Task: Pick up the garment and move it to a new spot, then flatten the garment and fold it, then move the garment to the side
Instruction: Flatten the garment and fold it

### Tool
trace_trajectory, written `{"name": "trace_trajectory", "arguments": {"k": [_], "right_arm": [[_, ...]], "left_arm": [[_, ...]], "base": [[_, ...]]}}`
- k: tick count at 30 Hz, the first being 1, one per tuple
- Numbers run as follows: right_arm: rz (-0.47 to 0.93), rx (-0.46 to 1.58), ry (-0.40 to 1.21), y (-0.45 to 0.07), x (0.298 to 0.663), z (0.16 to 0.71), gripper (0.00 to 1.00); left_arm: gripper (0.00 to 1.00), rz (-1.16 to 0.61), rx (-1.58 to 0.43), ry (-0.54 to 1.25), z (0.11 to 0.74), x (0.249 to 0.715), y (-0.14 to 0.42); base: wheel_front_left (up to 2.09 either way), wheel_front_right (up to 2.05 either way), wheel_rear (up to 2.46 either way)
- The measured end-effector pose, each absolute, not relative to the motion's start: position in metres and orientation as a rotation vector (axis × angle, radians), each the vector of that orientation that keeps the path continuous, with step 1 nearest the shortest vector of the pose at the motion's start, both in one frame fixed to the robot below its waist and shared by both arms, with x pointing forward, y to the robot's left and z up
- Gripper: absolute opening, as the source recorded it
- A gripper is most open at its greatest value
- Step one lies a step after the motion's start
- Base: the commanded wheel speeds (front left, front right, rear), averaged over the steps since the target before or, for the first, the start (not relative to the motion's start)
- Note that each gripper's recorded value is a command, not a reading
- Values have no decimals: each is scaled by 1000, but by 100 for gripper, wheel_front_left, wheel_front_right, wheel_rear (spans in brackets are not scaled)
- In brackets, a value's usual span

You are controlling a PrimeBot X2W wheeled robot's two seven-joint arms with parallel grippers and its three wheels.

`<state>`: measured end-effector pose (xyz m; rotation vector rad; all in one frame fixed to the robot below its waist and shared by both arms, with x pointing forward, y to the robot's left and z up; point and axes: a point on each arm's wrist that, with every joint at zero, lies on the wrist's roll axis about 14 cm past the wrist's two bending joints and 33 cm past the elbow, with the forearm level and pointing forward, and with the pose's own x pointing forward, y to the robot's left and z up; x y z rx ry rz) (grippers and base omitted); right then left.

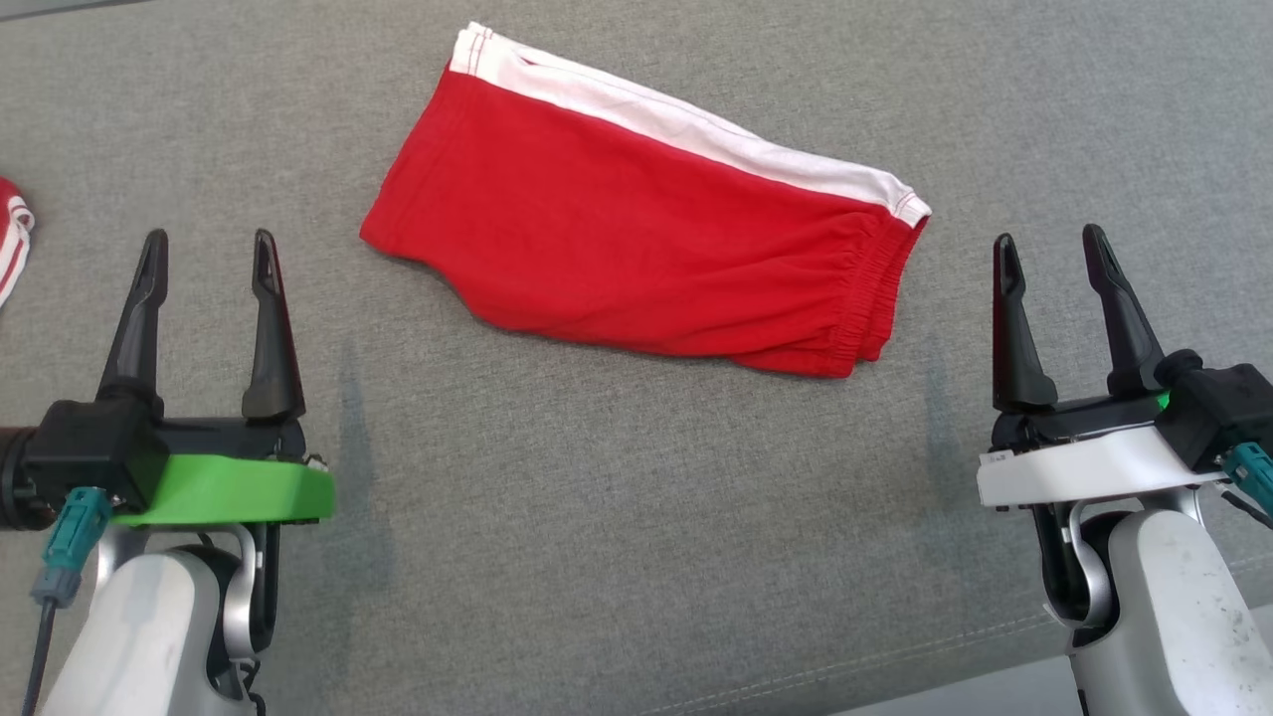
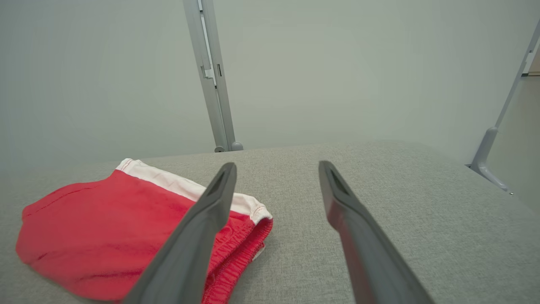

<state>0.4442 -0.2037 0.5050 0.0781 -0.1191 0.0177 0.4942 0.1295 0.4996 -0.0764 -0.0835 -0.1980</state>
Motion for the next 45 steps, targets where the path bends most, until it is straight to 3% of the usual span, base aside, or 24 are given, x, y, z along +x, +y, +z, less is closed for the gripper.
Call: {"name": "trace_trajectory", "arguments": {"k": [18, 27, 35, 44, 45], "right_arm": [[17, 92, -124, -202, 440, 507, 100], [45, 109, -97, -191, 452, 493, 100], [48, 115, -58, -189, 461, 476, 100], [20, 116, -31, -198, 458, 467, 100], [19, 118, -29, -199, 458, 466, 100]], "left_arm": [[100, -192, -82, -50, 503, 478, 135], [100, -362, -106, -27, 505, 514, 95], [100, -477, -127, 204, 435, 549, 63], [100, -473, -126, 431, 370, 548, 62], [94, -475, -128, 438, 368, 549, 61]], "base": [[0, 0, 0], [0, 0, 0], [0, 0, 0], [0, 0, 0], [0, 0, 0]]}}
